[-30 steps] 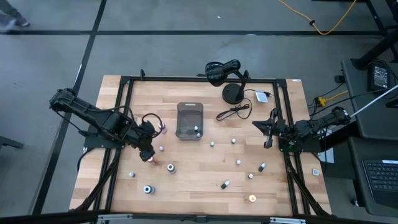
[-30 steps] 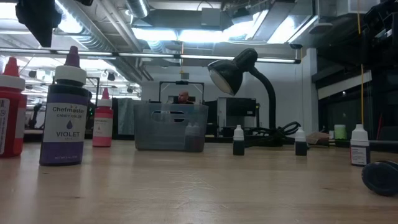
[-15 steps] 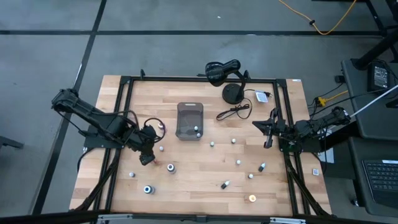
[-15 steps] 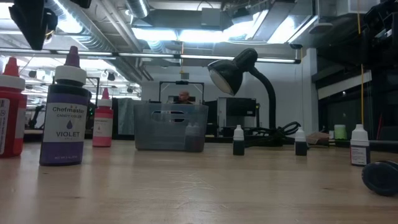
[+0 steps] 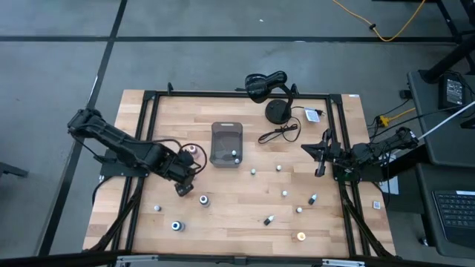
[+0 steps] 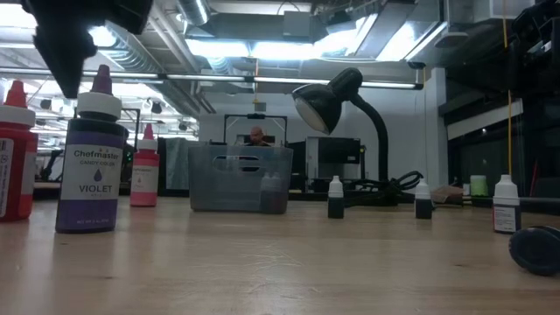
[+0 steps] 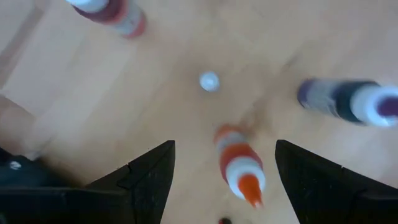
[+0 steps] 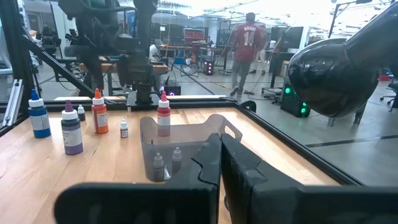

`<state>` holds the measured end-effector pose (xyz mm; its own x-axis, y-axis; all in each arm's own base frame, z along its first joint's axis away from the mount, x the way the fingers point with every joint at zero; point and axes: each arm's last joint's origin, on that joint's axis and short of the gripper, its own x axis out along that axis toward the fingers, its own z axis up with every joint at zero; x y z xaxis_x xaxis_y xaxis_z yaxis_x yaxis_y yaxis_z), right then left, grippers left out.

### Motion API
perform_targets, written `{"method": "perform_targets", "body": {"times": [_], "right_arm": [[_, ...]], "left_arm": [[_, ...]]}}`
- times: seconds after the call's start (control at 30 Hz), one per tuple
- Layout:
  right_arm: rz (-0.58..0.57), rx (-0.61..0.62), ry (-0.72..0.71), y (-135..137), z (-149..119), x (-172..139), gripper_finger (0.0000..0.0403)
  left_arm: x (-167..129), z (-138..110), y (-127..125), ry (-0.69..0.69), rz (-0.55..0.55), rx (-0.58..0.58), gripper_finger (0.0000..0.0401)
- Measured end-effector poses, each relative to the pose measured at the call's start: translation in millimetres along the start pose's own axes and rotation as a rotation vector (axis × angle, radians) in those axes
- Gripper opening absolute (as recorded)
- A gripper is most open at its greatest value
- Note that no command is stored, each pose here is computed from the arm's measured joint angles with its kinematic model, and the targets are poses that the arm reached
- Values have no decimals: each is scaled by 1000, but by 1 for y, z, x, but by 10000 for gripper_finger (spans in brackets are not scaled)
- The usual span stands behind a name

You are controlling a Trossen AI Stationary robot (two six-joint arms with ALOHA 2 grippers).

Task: Pick & Place food coloring
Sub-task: Put the small pink food coloring bottle into the gray transparent bin

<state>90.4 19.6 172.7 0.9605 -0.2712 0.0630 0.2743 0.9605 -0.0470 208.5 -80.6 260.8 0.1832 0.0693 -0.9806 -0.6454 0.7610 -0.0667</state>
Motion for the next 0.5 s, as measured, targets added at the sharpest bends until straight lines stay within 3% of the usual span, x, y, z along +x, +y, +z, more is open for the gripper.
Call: {"method": "perform_targets", "body": {"times": [0.33, 0.5], "right_arm": [[0, 0, 0, 0, 0, 0, 15], [0, 0, 0, 0, 0, 0, 15]], "left_arm": [[28, 20, -17, -13, 4, -2, 269], [46, 29, -16, 15, 62, -29, 269]]}}
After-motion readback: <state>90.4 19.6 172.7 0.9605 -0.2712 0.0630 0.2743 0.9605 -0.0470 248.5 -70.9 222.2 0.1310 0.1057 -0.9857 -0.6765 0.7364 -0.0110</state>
